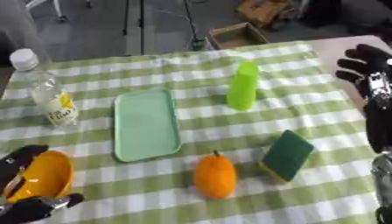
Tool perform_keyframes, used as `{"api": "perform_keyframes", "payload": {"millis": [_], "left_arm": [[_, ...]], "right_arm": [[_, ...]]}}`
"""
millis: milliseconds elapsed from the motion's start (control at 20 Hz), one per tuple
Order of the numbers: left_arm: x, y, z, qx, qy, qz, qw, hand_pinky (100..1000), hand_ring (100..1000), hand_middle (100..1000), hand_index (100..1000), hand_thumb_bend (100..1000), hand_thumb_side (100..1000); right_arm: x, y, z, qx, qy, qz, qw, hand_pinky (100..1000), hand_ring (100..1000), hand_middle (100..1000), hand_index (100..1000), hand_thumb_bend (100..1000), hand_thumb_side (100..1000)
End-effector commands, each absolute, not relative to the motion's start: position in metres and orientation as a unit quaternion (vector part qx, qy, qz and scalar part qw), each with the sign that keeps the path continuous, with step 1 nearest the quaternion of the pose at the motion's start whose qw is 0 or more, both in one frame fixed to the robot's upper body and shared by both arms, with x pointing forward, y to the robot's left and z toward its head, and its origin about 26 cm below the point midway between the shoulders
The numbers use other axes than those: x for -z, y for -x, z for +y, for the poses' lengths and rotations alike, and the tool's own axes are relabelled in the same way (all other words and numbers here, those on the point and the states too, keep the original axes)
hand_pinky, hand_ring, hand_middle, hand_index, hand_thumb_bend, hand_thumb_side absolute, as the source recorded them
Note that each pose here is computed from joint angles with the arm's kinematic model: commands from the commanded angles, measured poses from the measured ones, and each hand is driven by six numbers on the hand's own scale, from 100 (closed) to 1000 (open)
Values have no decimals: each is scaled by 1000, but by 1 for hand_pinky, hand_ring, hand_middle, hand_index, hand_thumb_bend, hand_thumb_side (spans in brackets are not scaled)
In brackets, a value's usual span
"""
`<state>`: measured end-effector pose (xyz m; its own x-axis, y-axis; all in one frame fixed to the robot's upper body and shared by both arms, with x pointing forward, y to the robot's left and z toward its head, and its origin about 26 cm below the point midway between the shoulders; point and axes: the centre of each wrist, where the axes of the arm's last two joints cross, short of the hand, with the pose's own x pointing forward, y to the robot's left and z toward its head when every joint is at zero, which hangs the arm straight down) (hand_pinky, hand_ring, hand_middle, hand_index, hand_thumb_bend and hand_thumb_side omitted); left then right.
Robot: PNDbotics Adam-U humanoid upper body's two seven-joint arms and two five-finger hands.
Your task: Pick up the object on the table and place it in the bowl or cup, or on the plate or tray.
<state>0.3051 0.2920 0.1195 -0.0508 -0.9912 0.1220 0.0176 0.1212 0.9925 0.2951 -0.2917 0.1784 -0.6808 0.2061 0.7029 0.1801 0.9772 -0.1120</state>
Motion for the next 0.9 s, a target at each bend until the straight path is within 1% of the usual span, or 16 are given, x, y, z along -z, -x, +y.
{"api": "perform_keyframes", "payload": {"millis": [50,100,150,200,250,300,350,600,650,900], "left_arm": [[-116,-305,293,481,-456,-537,522,777,701,842,963,812,623],[-116,-305,293,478,-457,-538,522,771,692,839,962,806,618],[-116,-305,293,476,-458,-539,523,725,631,825,956,758,583],[-116,-306,293,474,-458,-539,524,721,627,824,955,752,578],[-116,-306,293,472,-459,-539,525,672,593,811,940,699,544],[-116,-306,293,470,-459,-540,526,668,591,810,939,694,540],[-116,-306,293,467,-460,-541,527,657,582,801,932,659,524],[-123,-309,289,446,-456,-560,529,650,565,780,917,635,527],[-126,-310,288,441,-455,-567,526,649,556,774,916,624,542],[-159,-315,281,413,-461,-613,490,653,553,768,913,627,524]], "right_arm": [[-186,-293,-291,-22,105,-922,371,788,787,765,833,100,648],[-186,-293,-291,-22,105,-922,371,787,787,765,833,100,648],[-186,-293,-291,-22,105,-922,371,788,787,765,833,100,649],[-186,-293,-291,-22,105,-922,371,788,787,765,833,100,649],[-186,-293,-291,-22,105,-922,372,788,787,765,833,100,648],[-186,-293,-291,-22,105,-922,372,788,787,765,833,100,648],[-186,-293,-291,-22,105,-922,372,788,787,765,833,100,648],[-186,-293,-291,-22,105,-922,372,788,786,765,833,100,648],[-186,-293,-291,-22,105,-922,372,788,786,765,833,100,648],[-185,-293,-292,-22,105,-921,374,788,786,765,833,100,648]]}}
